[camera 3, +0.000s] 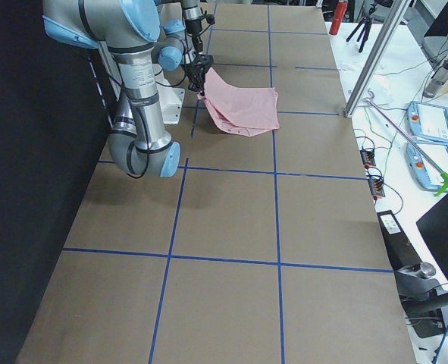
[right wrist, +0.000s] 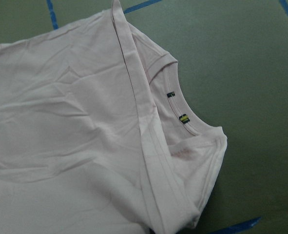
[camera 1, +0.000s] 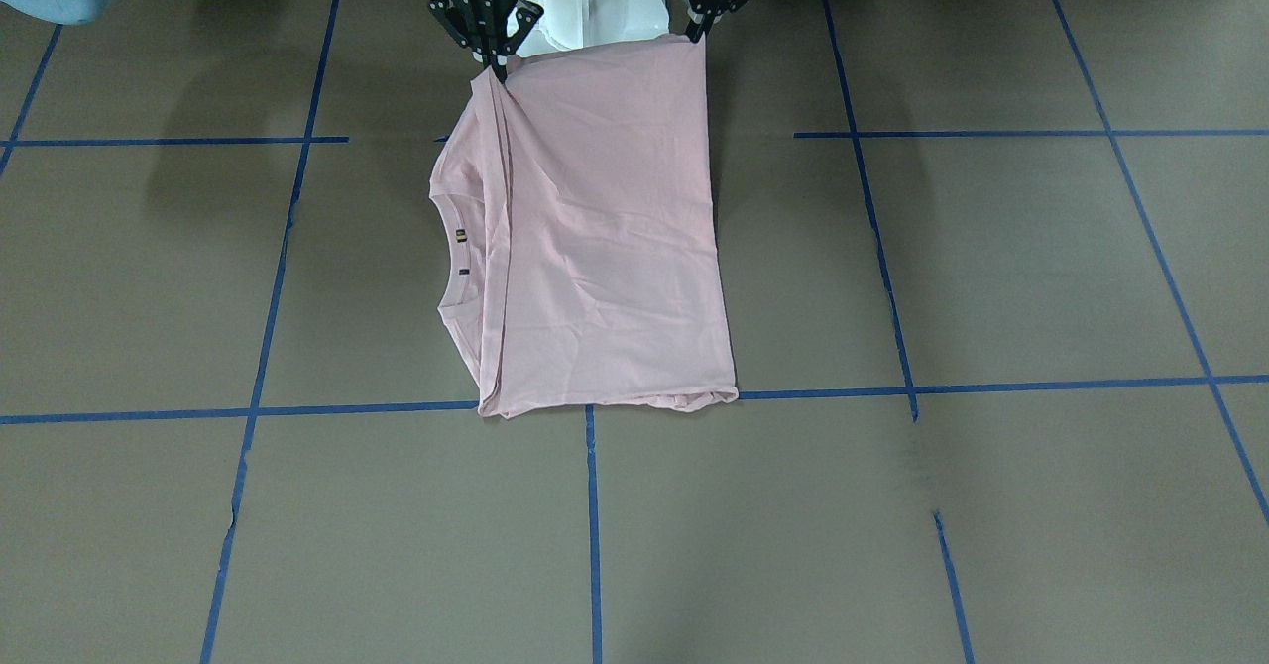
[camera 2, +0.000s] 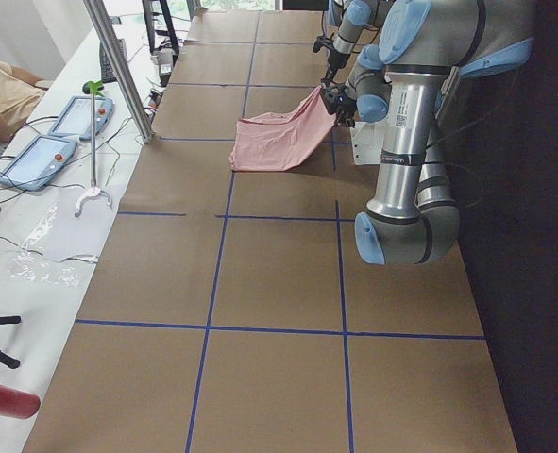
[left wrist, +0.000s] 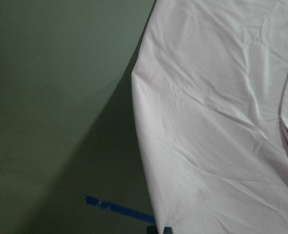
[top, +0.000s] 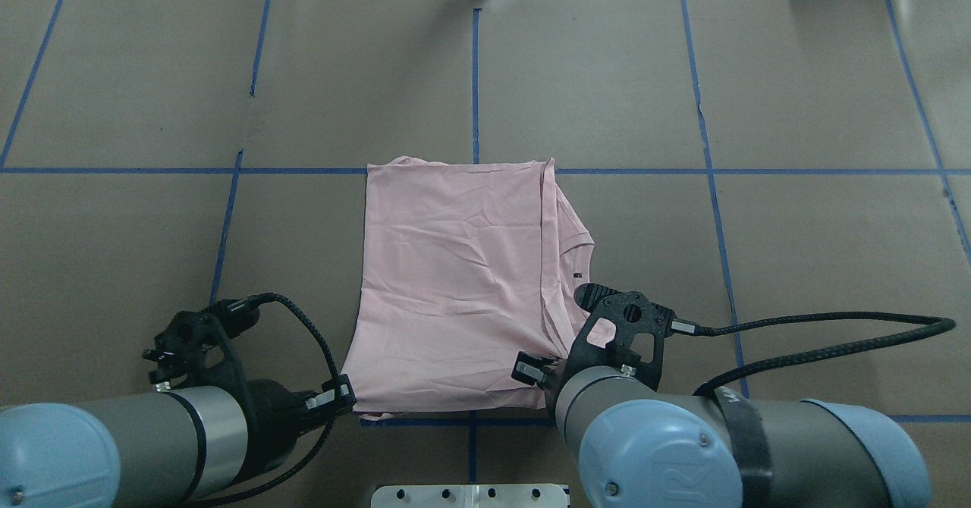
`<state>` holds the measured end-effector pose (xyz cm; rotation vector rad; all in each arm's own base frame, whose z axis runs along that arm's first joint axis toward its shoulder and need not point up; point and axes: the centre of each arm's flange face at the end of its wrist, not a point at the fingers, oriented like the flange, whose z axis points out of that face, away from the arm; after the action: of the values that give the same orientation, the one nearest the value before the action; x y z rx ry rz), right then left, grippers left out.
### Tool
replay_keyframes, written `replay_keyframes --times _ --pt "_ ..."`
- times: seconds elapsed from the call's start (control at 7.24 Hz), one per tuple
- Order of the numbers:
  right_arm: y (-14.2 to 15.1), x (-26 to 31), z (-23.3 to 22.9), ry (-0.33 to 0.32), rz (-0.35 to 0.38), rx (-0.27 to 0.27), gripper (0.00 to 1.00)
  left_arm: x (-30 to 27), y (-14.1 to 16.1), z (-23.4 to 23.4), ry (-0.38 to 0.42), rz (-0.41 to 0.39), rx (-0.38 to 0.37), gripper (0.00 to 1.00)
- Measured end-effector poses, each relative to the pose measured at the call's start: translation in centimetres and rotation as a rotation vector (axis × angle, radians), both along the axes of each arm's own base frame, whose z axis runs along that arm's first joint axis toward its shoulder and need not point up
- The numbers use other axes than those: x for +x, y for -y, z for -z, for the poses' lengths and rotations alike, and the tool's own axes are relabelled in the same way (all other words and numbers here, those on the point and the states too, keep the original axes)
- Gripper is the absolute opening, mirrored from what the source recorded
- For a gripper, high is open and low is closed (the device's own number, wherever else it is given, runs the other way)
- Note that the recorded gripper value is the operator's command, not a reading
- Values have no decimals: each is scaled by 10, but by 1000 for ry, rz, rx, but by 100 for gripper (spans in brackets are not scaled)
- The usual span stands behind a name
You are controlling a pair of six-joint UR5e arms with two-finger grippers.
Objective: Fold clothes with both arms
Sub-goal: 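Lift the near edge with both grippers and fold it away from the robot, then lay the folded edge down on the far side and open both grippers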
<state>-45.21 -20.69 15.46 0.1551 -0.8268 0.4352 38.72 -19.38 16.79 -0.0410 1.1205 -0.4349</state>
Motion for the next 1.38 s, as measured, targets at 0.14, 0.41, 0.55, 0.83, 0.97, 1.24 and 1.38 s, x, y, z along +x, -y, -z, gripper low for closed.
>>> replay_keyframes --times 0.14,0.41,0.55,0.83,0.97,1.24,1.38 --pt "-3 6 2 -7 7 -2 0 -5 -2 10 1 -13 -6 0" --pt "5 -1 -4 -42 7 8 0 4 15 15 35 -16 51 0" --pt "22 1 -6 -62 -7 24 0 6 39 16 59 4 103 0" --pt "73 -8 -12 -72 -37 41 0 17 99 11 127 27 173 0" --pt "108 -29 -20 -70 -58 39 0 28 127 5 152 39 190 0" --pt "167 -61 -46 -86 -81 68 0 55 181 -22 188 76 209 0" --pt "189 -72 -56 -100 -89 79 0 65 204 -38 209 86 224 0"
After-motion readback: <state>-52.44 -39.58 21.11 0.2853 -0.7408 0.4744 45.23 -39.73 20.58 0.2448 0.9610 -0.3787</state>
